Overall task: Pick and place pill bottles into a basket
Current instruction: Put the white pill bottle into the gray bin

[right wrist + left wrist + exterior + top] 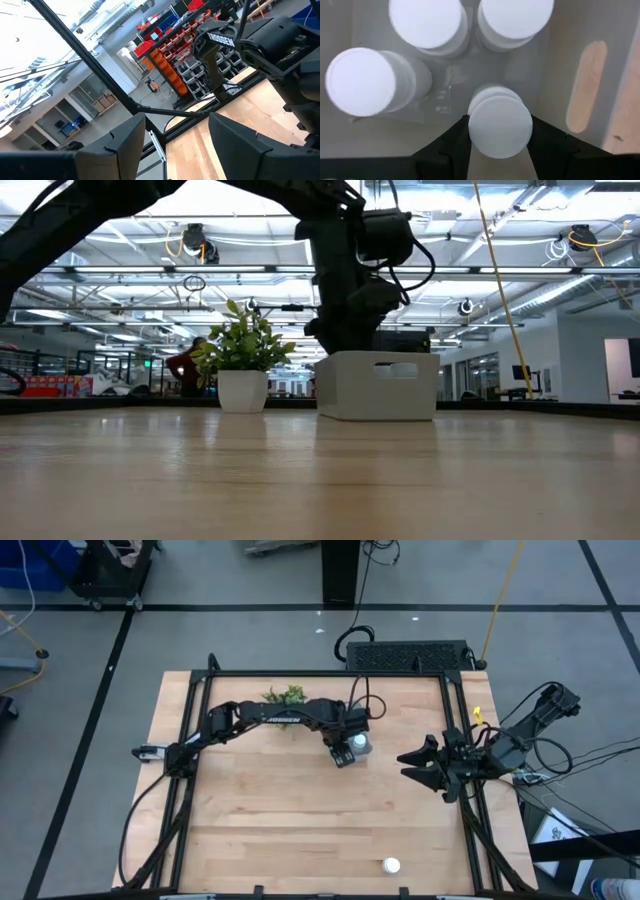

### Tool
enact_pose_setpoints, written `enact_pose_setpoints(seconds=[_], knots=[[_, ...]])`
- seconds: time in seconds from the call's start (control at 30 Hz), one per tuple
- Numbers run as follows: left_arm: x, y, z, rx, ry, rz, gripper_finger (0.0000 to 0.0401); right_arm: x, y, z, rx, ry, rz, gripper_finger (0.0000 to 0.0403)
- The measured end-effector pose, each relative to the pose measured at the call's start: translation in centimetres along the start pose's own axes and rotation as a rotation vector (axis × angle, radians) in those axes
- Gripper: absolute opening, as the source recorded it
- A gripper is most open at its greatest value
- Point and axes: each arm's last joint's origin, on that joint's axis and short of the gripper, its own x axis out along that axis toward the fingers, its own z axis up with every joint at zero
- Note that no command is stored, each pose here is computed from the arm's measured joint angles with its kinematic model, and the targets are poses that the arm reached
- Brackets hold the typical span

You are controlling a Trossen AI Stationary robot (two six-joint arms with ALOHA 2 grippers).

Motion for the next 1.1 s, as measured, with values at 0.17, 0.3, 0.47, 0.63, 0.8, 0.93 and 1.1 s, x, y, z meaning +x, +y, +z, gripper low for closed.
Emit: enact_pose_setpoints(seconds=[0.17,0.3,0.47,0.63,0.8,0.93,1.1], knots=[[0.0,0.1,0.0,-0.010,0.006,-0.021,0.0185,0.0,0.0,0.0,-0.006,0.000,0.000,0.0212],[0.0,0.1,-0.1,-0.015,0.014,-0.026,0.0218,0.0,0.0,0.0,-0.009,0.002,-0.002,0.0212],[0.1,0.1,-0.1,-0.028,0.015,-0.029,0.0255,0.0,0.0,0.0,-0.010,0.003,-0.002,0.0212],[0.1,-0.1,-0.1,-0.030,0.017,-0.035,0.0296,0.0,0.0,0.0,-0.011,0.004,-0.003,0.0212],[-1.2,-0.1,0.0,-0.031,-0.013,-0.035,0.0337,0.0,0.0,-0.1,-0.012,0.004,-0.004,0.0212],[-3.2,0.1,0.0,-0.035,-0.060,-0.028,0.0359,0.0,-0.1,-0.1,-0.013,0.005,-0.004,0.0212],[-6.0,0.3,0.1,-0.039,-0.145,-0.024,0.0373,0.0,-0.1,-0.1,-0.014,0.005,-0.004,0.0212]])
